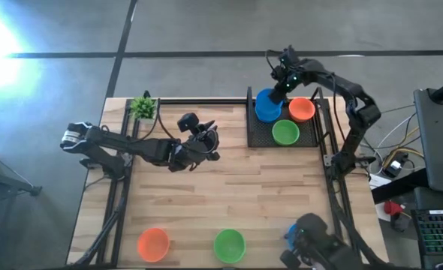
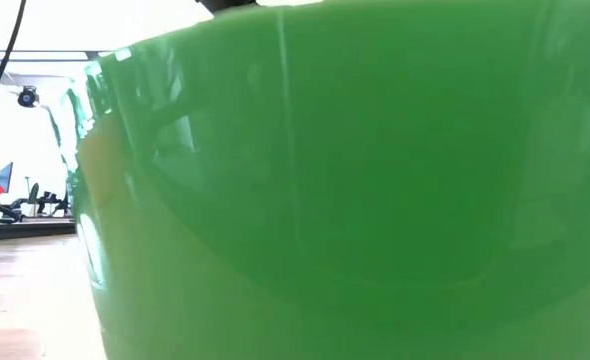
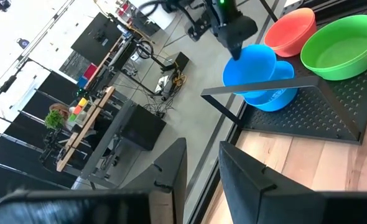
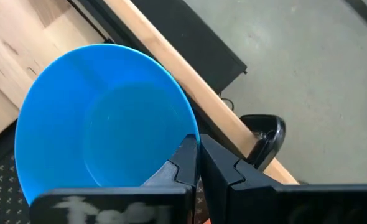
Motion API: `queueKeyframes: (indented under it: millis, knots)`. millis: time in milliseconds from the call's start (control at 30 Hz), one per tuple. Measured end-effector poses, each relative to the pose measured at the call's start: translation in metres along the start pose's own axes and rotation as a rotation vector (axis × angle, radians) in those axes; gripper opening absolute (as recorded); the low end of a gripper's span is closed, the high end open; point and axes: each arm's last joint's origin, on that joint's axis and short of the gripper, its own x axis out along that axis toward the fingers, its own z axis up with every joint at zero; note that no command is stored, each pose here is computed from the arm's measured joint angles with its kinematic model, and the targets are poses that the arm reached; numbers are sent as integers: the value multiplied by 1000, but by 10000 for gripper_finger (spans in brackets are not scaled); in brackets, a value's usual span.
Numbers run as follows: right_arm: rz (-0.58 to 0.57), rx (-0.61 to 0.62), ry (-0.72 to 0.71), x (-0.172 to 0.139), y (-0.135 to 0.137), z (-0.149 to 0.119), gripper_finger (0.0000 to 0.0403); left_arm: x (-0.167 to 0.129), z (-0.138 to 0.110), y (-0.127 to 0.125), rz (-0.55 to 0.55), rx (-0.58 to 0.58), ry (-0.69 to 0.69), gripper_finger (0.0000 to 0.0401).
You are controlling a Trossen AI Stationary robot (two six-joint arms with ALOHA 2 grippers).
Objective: Pick & Place Mini bowls
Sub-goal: Stack the top blue bowl on top of the blue bowl on the shelf
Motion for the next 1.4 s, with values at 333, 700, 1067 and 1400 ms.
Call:
queueKeyframes:
  millis: [333, 700, 1067, 1400]
  knots:
    - [10, 44, 38, 9, 0, -2, 8, 0, 0, 0, 1, 4, 0, 92]
    - [10, 46, 43, 9, 0, -3, 42, 0, 0, 0, 1, 4, 0, 92]
    - [2, 29, 36, 7, 3, 0, 96, 0, 0, 0, 1, 7, 0, 92]
    - [-10, 47, -11, -12, 2, 12, 79, 0, 0, 0, 1, 7, -1, 92]
